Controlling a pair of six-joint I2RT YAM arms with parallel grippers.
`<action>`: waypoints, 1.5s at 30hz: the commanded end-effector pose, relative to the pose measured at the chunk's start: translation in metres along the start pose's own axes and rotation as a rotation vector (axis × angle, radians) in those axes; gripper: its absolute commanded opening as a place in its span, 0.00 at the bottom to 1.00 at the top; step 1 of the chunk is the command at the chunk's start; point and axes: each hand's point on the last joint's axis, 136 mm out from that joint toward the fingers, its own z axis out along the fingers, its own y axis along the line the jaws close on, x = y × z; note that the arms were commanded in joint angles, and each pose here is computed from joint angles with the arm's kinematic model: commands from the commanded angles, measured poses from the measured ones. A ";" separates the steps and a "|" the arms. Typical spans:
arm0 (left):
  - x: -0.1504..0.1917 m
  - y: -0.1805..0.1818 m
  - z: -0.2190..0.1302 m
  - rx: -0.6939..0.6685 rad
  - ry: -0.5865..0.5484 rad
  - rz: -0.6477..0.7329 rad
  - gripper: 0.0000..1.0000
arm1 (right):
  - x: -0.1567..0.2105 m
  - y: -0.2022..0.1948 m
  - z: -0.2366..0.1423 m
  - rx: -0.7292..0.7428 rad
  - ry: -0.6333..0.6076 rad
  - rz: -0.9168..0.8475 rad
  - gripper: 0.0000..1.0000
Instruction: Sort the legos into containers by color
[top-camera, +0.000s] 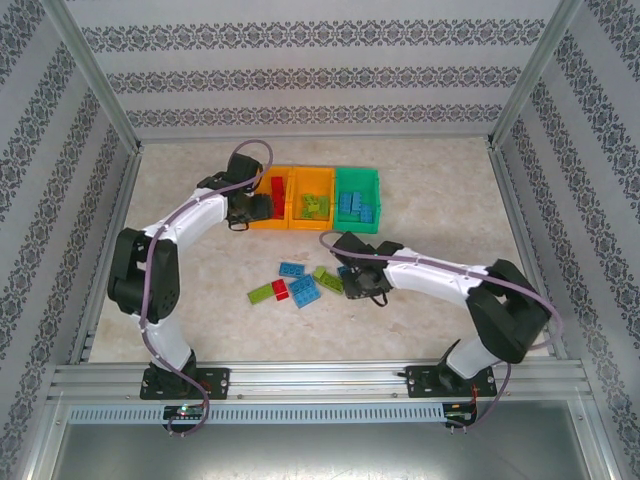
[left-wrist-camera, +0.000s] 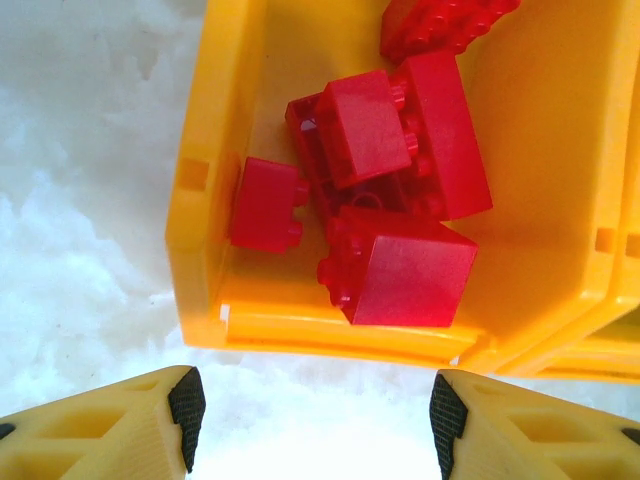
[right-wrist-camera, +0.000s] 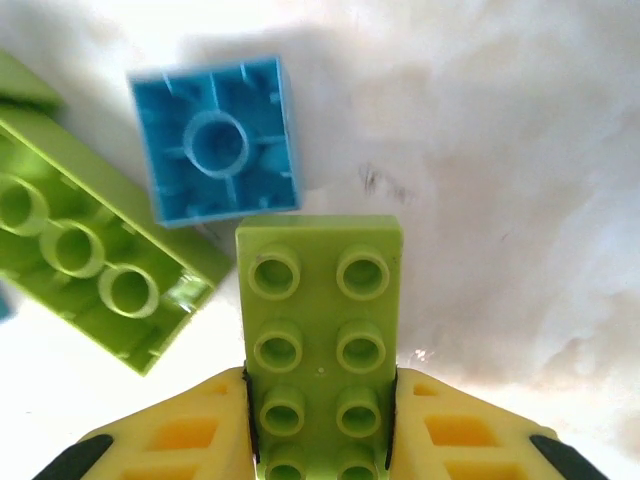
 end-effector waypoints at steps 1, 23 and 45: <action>0.000 0.003 -0.016 0.021 -0.037 -0.031 0.63 | -0.057 0.011 -0.034 -0.104 -0.180 0.019 0.27; 0.145 0.020 -0.029 0.040 0.175 -0.201 0.83 | -0.267 0.063 0.002 -0.358 -0.275 0.118 0.31; 0.207 0.015 -0.017 -0.008 0.296 -0.289 0.82 | -0.267 0.063 0.005 -0.384 -0.258 0.122 0.66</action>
